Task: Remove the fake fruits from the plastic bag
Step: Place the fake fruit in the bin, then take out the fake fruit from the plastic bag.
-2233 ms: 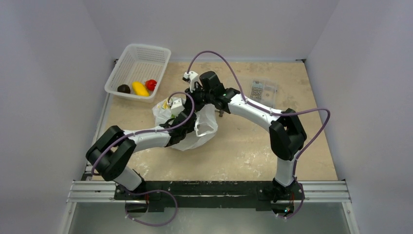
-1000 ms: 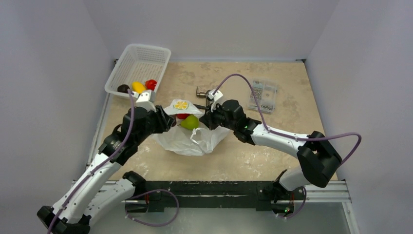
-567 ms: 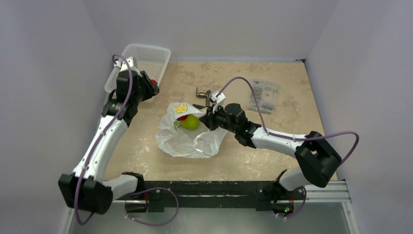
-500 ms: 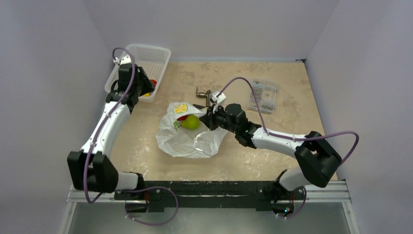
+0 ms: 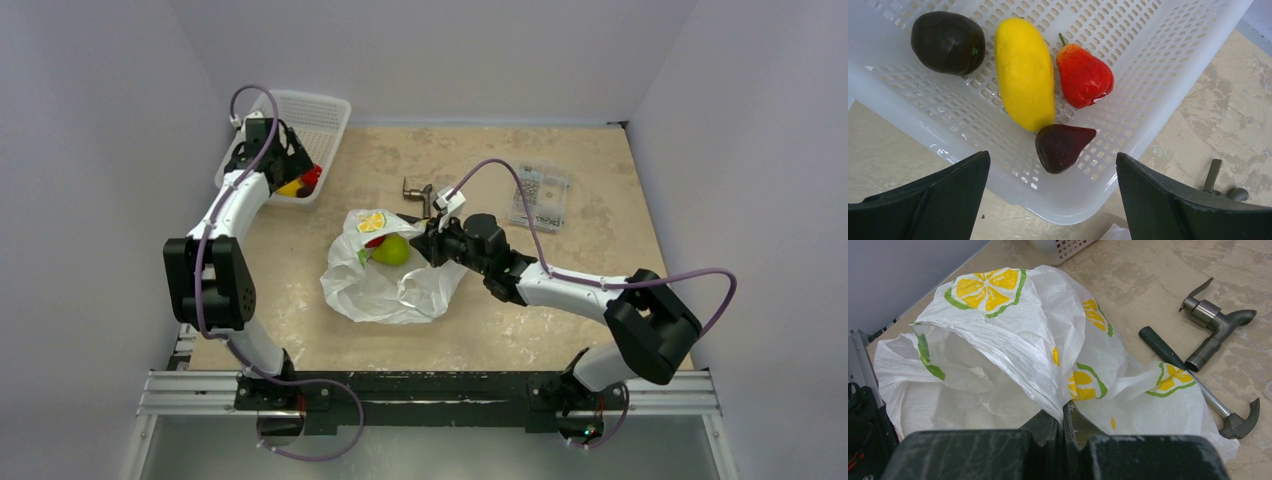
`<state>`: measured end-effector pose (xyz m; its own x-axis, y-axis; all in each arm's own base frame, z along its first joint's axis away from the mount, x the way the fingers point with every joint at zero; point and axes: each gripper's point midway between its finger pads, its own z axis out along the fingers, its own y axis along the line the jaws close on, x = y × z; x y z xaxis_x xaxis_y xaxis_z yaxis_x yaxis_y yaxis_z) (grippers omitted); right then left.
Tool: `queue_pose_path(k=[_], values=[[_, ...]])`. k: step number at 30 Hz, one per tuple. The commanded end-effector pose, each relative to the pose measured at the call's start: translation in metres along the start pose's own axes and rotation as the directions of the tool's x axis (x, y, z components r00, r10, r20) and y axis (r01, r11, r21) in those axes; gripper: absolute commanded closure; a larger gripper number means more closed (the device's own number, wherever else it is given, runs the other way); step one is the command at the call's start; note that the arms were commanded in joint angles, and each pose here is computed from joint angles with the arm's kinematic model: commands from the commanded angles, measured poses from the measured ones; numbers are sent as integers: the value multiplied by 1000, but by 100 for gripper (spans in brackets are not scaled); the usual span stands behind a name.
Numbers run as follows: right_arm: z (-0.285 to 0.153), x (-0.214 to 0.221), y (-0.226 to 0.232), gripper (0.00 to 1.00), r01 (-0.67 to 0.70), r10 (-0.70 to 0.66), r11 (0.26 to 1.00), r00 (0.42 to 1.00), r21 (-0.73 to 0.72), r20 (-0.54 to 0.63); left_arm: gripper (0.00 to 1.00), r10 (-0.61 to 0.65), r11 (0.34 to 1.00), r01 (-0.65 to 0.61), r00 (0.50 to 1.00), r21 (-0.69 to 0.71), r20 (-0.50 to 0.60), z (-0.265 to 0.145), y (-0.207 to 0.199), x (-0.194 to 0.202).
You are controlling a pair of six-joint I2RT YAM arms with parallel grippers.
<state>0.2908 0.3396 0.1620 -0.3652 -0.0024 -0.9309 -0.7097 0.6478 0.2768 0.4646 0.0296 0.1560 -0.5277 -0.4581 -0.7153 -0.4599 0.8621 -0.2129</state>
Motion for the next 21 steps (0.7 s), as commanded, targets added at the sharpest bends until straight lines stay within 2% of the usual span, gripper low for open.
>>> queue_pose_path(k=[1,5,8,11,15,18,21], values=[[1,-18,6,100,18,-16,999,998,-28,60,0,-6,1000,4,999,31,52,-39,-4,-27],[2,-17,7,100,18,-16,999,998,-33,56,5,-45,982,46,999,183,-9,-83,-13,4],[3,-16,7,100,17,-15,999,999,-35,52,15,-52,923,86,994,376,-99,-124,-30,45],[4,-15,9,100,16,-14,999,999,-49,46,23,2,837,77,990,541,-144,-167,-52,83],[3,-16,10,100,17,-14,998,999,-54,50,26,113,762,-43,991,647,-67,-221,-68,129],[2,-17,11,100,19,-16,998,998,-53,53,30,91,697,-60,996,714,-4,-250,-70,157],[2,-18,10,100,23,-20,998,998,-50,56,32,65,645,-45,998,763,5,-256,-80,181]])
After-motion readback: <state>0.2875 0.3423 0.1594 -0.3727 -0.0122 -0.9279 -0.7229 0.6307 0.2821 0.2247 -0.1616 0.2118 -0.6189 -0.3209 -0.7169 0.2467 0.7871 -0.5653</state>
